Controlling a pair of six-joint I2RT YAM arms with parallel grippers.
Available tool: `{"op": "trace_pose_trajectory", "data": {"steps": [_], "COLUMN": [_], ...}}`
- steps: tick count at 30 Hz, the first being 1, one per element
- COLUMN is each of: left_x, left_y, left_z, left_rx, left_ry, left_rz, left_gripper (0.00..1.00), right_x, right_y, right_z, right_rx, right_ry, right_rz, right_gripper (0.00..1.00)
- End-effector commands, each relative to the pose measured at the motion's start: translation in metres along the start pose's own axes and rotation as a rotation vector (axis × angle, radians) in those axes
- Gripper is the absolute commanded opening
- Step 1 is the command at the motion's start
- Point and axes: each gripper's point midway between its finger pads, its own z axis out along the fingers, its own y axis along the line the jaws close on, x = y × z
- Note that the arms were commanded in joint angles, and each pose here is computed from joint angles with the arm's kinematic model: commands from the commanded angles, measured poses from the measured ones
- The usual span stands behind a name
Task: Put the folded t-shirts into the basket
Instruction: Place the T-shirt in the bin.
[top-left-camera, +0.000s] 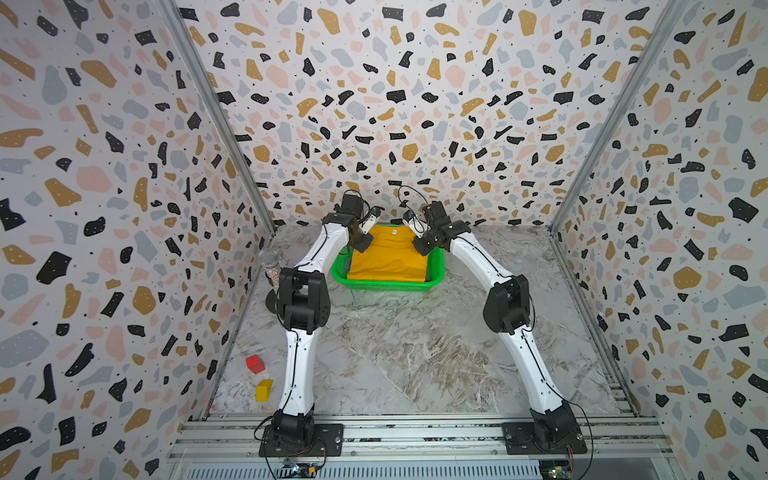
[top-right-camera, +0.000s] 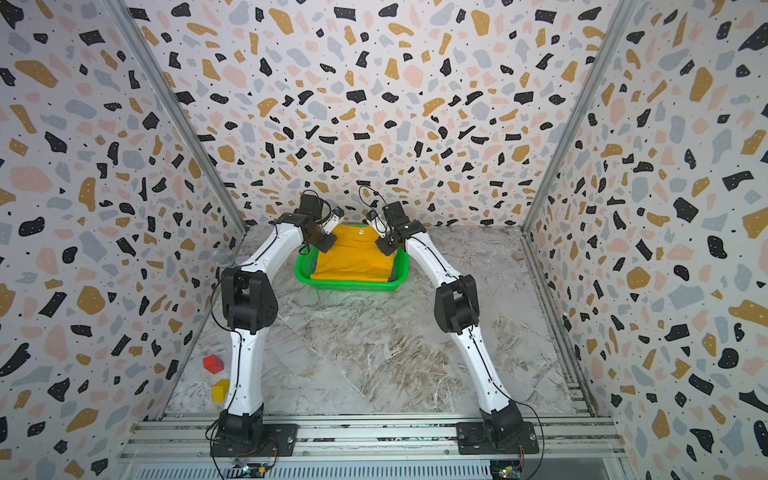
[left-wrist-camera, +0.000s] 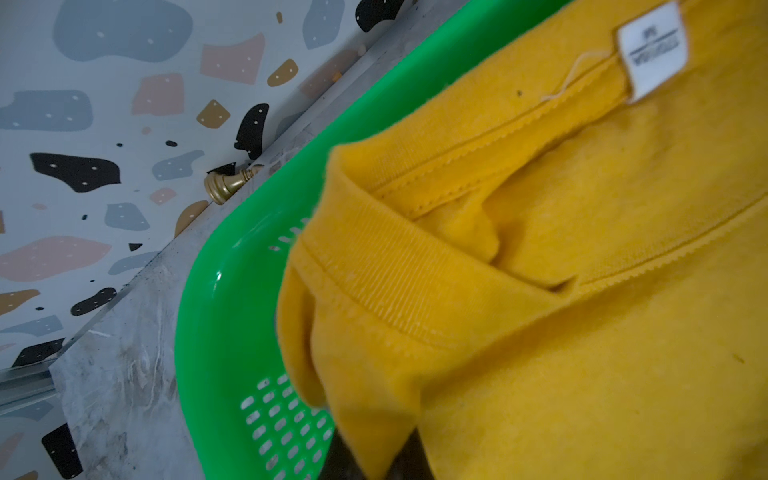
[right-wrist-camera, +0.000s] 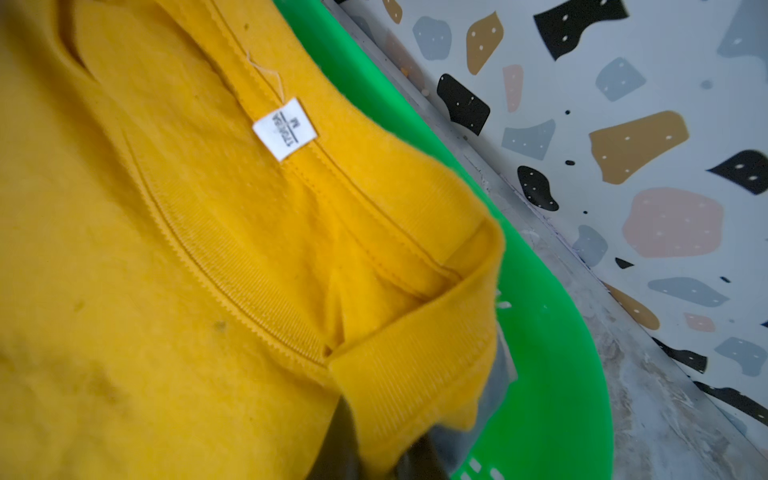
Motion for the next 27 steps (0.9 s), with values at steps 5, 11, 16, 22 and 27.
{"op": "trace_pose_trajectory", "data": {"steps": [5, 11, 16, 22, 27], "left_x": [0.019, 0.016, 0.008, 0.000, -0.002], "left_y": [0.031, 0.034, 0.044, 0.047, 0.016], "left_z": [0.013, 0.004, -0.013, -0.036, -0.045], "left_rx": [-0.114, -0.124, -0.165, -0.172, -0.047], "left_ry": [0.066, 0.071, 0.051, 0.032, -0.003], "left_rz": [-0.019, -0.027, -0.035, -0.063, -0.069], "left_gripper": [0.08, 0.45, 0.59, 0.63, 0.66], "right_x": [0.008, 0.000, -0.010, -0.013, 0.000], "right_y": [-0.049, -0.069, -0.076, -0.072, -0.062], "right_z": [-0.016, -0.044, -0.077, -0.114, -0.146], "right_rx": [0.171, 0.194, 0.177, 0.123, 0.083], "right_ry": [0.048, 0.021, -0.014, -0.023, 0.002], "right_rz": [-0.035, -0.014, -0.009, -0.022, -0.025], "right_gripper": [0.25, 0.51, 0.58, 0.61, 0.65]}}
